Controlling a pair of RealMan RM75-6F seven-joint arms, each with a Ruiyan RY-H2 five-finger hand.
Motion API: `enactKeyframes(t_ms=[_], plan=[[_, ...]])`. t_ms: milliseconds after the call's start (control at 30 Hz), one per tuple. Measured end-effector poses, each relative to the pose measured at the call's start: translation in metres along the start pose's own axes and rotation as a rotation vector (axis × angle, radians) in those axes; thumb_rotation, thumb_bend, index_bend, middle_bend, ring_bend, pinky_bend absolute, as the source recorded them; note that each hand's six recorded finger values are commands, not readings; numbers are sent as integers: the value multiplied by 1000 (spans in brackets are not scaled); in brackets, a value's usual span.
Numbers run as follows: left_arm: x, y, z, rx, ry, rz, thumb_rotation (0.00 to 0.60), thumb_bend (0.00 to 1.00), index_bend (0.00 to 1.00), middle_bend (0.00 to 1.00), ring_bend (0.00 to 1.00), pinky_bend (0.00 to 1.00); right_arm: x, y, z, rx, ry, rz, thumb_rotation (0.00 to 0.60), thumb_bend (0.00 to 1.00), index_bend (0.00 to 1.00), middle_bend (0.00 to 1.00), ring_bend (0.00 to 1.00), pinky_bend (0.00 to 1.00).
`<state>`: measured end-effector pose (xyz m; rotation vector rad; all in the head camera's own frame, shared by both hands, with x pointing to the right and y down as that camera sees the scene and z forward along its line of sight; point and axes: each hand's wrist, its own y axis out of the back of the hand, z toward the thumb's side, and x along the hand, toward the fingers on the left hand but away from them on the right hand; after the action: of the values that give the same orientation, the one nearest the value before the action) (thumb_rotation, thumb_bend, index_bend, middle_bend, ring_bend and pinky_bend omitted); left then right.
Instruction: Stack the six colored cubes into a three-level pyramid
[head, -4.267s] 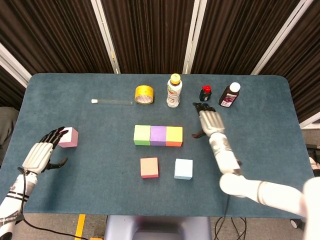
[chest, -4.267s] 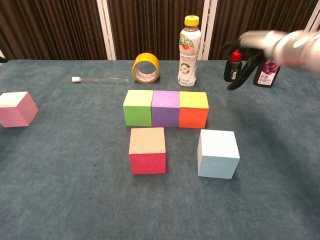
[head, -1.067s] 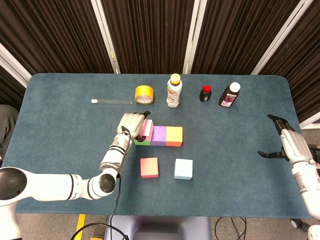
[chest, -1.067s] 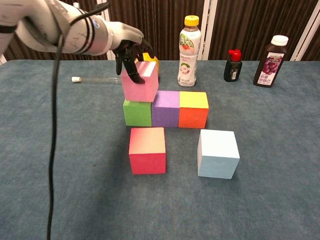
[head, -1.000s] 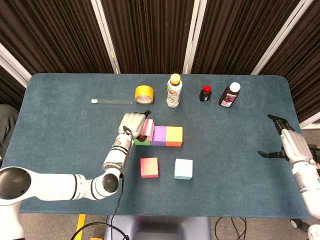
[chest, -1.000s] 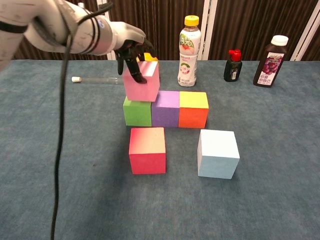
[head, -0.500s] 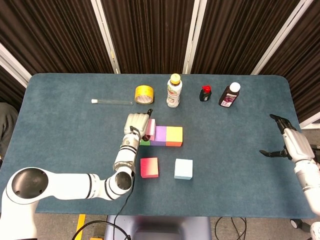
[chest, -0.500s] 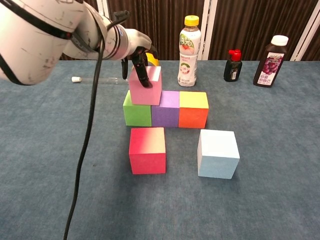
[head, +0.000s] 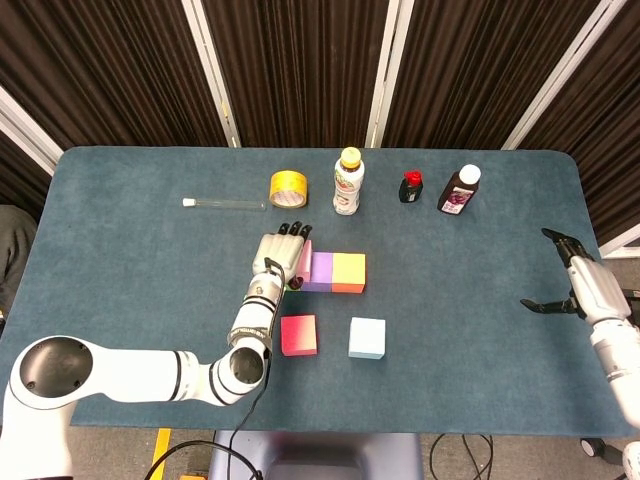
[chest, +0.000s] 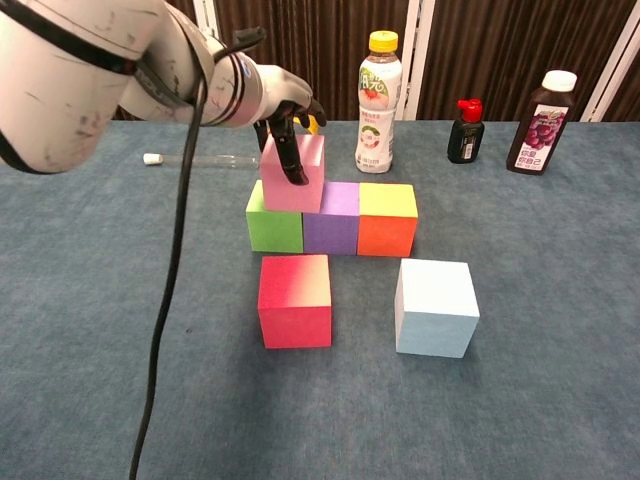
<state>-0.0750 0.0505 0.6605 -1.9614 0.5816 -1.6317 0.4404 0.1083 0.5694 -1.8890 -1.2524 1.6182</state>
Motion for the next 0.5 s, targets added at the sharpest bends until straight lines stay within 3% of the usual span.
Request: enactKeyframes(t_ms=[167, 500], plan=[[-5, 7, -5, 45, -47, 23, 600, 321, 0, 0, 0, 138, 1, 0, 0, -3, 1, 0, 600, 199, 140, 168, 99, 261], [-3, 1, -12, 81, -111, -9, 600, 319, 1, 0, 0, 126, 2, -1, 0, -12, -4, 2, 600, 199, 140, 168, 99, 261]])
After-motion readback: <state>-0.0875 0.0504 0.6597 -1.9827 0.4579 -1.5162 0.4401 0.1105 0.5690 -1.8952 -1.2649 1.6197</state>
